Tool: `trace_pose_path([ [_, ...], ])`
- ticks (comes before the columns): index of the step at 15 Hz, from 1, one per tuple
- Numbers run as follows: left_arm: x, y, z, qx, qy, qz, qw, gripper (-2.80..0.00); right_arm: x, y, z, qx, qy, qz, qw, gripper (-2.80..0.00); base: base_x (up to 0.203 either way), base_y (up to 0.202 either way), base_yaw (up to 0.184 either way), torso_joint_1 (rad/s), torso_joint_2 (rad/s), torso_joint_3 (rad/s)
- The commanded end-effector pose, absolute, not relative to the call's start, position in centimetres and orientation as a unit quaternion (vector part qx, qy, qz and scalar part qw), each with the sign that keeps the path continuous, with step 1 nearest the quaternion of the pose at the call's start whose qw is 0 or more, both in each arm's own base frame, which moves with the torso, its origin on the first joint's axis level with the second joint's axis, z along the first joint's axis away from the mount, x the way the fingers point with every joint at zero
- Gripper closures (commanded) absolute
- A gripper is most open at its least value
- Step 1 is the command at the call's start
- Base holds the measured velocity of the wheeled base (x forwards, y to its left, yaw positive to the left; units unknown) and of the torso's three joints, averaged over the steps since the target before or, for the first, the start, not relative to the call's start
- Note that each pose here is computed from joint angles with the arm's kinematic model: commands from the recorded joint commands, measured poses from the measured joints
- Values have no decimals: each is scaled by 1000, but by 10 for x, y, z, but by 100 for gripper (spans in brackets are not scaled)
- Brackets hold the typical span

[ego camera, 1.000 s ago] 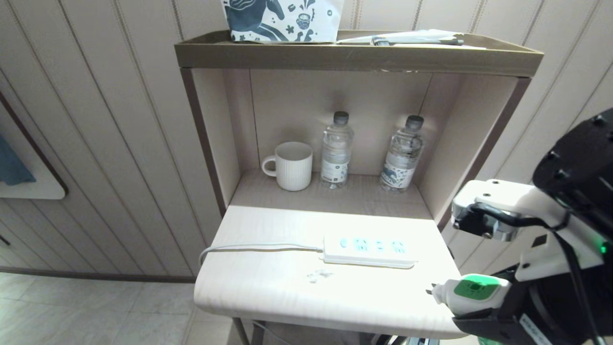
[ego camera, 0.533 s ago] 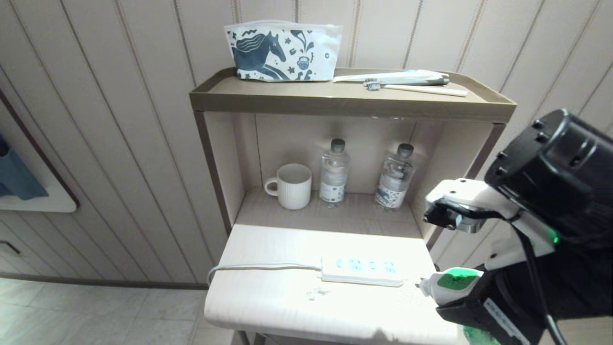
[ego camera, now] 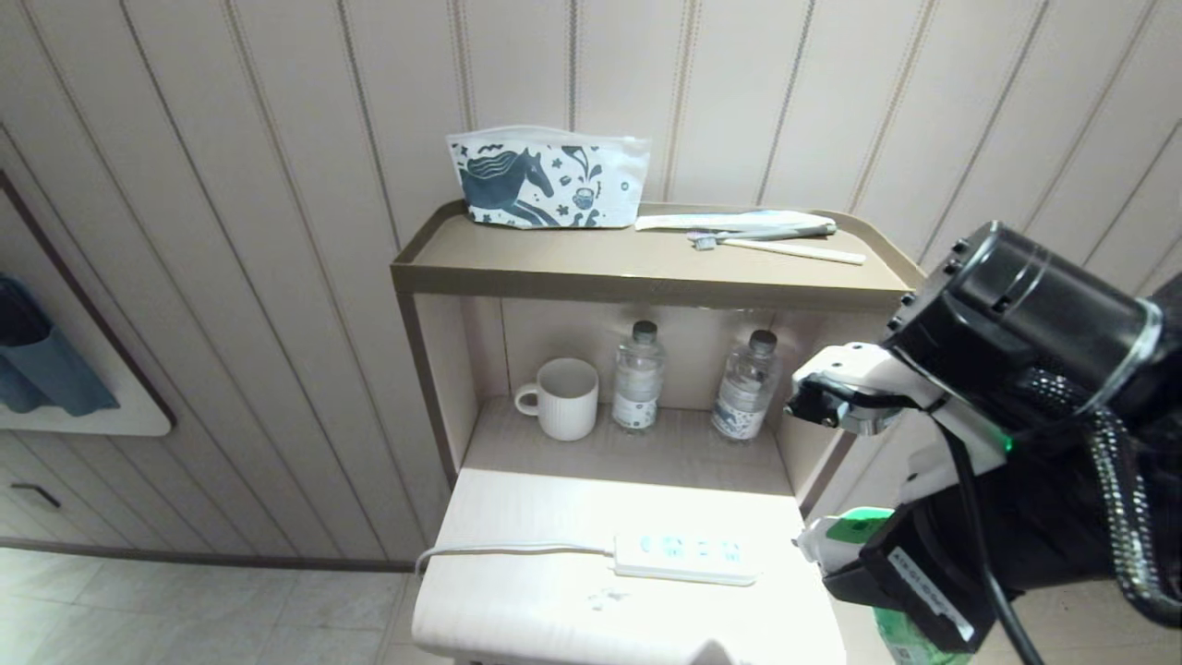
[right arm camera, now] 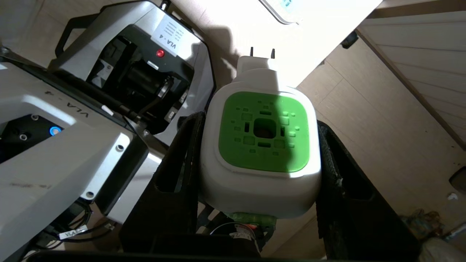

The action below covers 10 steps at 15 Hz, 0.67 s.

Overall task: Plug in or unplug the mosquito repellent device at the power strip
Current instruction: Insert the plug into the socket

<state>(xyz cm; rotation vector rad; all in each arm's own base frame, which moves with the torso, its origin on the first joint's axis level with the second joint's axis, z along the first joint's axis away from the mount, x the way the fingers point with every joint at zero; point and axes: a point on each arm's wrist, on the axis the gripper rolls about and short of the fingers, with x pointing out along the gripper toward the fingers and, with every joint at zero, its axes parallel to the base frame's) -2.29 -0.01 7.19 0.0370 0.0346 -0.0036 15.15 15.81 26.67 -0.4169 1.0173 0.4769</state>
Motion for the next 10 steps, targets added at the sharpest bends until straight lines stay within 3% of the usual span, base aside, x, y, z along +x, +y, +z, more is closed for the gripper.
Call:
trace_pose_path([
  [1,-23,0,72,18,18,-2,1000,0,157,160,264,-196,487,219,823,0,0,0,0,280,-564,-290],
  [6,-23,0,72,19,18,-2,1000,0,195,163,267,-121,518,258,806,0,0,0,0,53,-107,-52],
  [10,-23,0,72,19,18,-2,1000,0,238,178,242,-149,572,244,769,0,0,0,0,0,0,0],
])
